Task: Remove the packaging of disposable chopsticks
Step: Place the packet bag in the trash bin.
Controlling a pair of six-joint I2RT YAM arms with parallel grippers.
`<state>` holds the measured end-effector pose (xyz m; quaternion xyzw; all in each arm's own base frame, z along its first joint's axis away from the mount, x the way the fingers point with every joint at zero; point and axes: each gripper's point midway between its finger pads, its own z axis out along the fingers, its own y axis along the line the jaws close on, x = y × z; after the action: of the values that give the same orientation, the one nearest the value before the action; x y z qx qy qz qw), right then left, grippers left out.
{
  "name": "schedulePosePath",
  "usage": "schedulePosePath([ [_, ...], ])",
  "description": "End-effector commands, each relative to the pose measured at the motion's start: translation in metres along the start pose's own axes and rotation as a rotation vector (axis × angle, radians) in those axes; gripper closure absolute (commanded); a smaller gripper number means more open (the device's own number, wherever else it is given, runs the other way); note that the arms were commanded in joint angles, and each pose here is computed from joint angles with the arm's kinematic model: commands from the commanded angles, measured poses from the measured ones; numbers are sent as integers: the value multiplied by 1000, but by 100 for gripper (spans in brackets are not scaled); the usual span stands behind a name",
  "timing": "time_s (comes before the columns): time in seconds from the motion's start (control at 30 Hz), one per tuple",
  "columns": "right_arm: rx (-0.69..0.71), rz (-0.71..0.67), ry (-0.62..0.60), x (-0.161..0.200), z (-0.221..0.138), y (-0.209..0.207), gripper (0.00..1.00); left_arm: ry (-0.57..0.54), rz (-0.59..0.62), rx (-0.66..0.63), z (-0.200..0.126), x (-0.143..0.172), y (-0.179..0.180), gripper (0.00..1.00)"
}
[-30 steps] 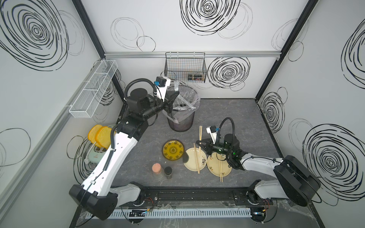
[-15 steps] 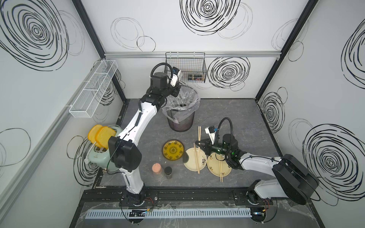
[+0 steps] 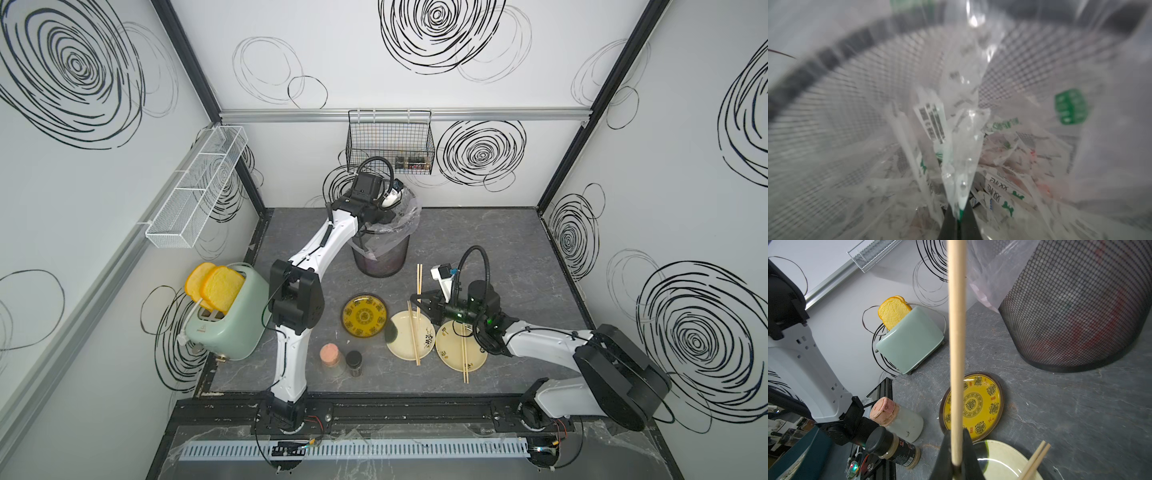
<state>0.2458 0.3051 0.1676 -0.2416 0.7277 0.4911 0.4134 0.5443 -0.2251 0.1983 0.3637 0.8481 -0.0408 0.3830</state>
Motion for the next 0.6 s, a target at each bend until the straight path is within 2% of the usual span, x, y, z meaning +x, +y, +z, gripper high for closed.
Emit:
schedulePosePath([
  [0.0,4,-21,-10,-7,4,1,100,83,26,21,7,16,-1,100],
  [0.33,-1,-16,3,-5,7,0,100,225,28,68,40,63,-9,100],
  [0.47,-1,-17,9,-4,8,0,100,242,3,105,52,76,-19,100],
  [0.57,-2,-17,10,-4,9,1,100,221,-19,110,54,71,-21,87],
])
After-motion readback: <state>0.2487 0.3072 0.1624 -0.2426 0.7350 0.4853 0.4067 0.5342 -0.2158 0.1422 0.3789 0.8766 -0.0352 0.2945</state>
